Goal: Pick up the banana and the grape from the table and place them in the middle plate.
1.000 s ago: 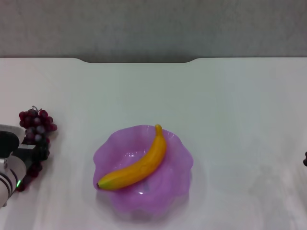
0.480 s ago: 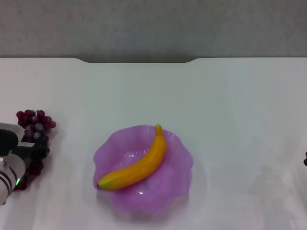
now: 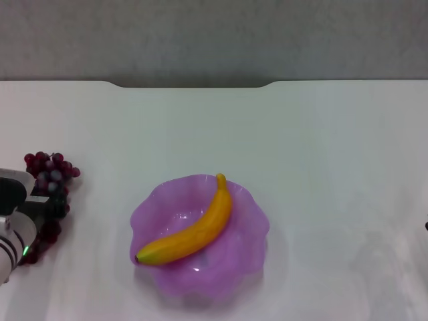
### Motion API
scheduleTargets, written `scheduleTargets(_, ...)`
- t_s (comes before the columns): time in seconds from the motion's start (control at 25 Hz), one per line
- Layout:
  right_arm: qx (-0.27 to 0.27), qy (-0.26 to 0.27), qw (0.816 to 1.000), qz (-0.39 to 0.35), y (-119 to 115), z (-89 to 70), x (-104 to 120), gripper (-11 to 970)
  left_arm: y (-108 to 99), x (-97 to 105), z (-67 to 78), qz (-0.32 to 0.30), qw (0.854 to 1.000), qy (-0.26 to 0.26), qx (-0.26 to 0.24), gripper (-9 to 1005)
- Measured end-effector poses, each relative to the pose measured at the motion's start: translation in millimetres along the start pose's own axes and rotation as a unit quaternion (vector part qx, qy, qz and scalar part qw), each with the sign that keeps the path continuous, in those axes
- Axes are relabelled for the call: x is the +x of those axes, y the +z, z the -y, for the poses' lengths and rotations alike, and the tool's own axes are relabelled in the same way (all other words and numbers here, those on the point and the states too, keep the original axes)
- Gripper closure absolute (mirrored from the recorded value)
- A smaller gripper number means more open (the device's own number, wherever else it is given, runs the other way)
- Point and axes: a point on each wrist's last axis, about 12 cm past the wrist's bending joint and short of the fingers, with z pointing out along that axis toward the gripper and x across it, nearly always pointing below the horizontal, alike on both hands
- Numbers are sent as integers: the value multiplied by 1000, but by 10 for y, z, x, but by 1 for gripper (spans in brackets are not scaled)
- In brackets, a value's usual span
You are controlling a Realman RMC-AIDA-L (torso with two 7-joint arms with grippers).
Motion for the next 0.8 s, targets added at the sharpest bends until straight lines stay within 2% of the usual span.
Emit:
scheduleTargets(0.36,0,0,1000,0,-2,4,3,938,20,-68,42,8,1000,5,6,642)
scheduleTargets(0.44,0,0,1000,0,-2,4,3,938,23,-117,83,16,1000,12,12,643)
scheduleTargets(0.8,1,-2,1000,-1,-3,12,6,938,32,-323,81,47,999,13,-1,650)
